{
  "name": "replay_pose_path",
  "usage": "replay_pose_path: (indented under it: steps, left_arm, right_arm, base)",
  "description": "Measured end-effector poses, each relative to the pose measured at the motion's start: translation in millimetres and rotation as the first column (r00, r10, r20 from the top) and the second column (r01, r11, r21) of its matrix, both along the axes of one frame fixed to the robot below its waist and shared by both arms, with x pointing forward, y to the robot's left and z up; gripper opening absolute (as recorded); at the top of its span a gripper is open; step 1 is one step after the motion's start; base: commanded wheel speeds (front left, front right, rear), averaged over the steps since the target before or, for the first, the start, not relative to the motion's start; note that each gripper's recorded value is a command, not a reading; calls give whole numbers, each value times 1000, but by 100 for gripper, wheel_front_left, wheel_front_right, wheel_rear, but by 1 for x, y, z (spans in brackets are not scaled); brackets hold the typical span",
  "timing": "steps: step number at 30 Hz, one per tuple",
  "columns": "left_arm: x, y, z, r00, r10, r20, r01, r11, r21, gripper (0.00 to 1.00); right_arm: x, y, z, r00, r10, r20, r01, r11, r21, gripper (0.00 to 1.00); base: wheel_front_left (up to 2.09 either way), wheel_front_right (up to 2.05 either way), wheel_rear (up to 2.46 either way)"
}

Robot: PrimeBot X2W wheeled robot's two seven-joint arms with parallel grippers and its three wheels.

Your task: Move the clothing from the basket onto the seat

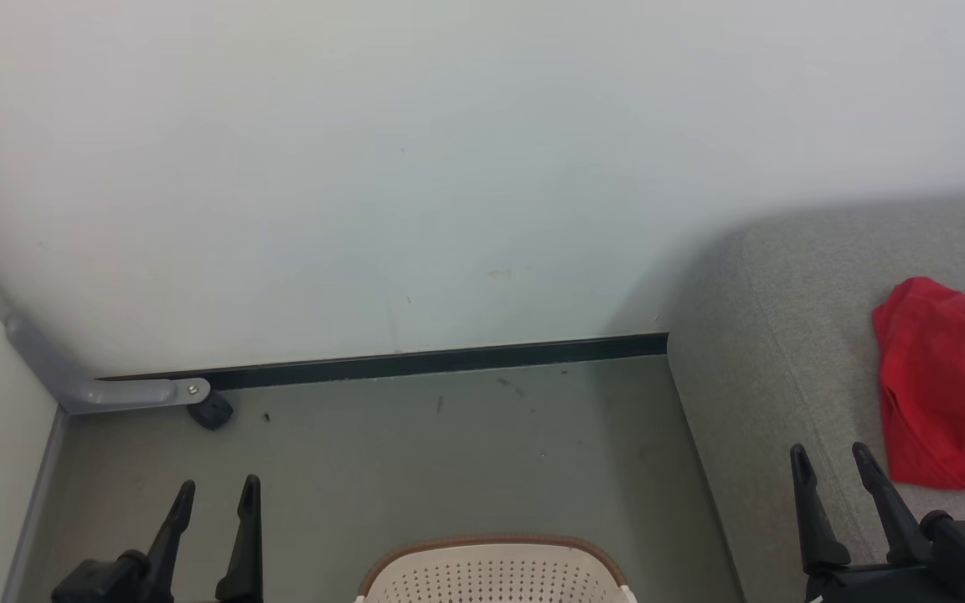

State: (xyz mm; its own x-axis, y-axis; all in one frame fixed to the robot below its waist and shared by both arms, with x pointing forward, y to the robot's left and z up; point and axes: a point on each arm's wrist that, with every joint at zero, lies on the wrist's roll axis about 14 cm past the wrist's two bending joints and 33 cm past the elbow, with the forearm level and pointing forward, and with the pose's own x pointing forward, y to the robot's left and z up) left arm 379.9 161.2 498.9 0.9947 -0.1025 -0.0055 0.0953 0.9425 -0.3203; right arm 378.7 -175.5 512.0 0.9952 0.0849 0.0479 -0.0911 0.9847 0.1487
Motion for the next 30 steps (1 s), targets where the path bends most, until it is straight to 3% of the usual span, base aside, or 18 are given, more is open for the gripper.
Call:
replay_pose_path:
  steps: [15, 30]
  left_arm:
    - [1, 3, -3, 1000, 20, 0, -20, 1000, 8, 100]
    - [19, -15, -13, 999, -44, -9, 44, 999, -8, 100]
  right_arm:
    - [2, 1, 0, 1000, -7, 6, 7, 1000, 7, 100]
    - [12, 2, -8, 1000, -9, -10, 9, 1000, 11, 100]
  base:
    - [0, 0, 0]
    - [0, 0, 0]
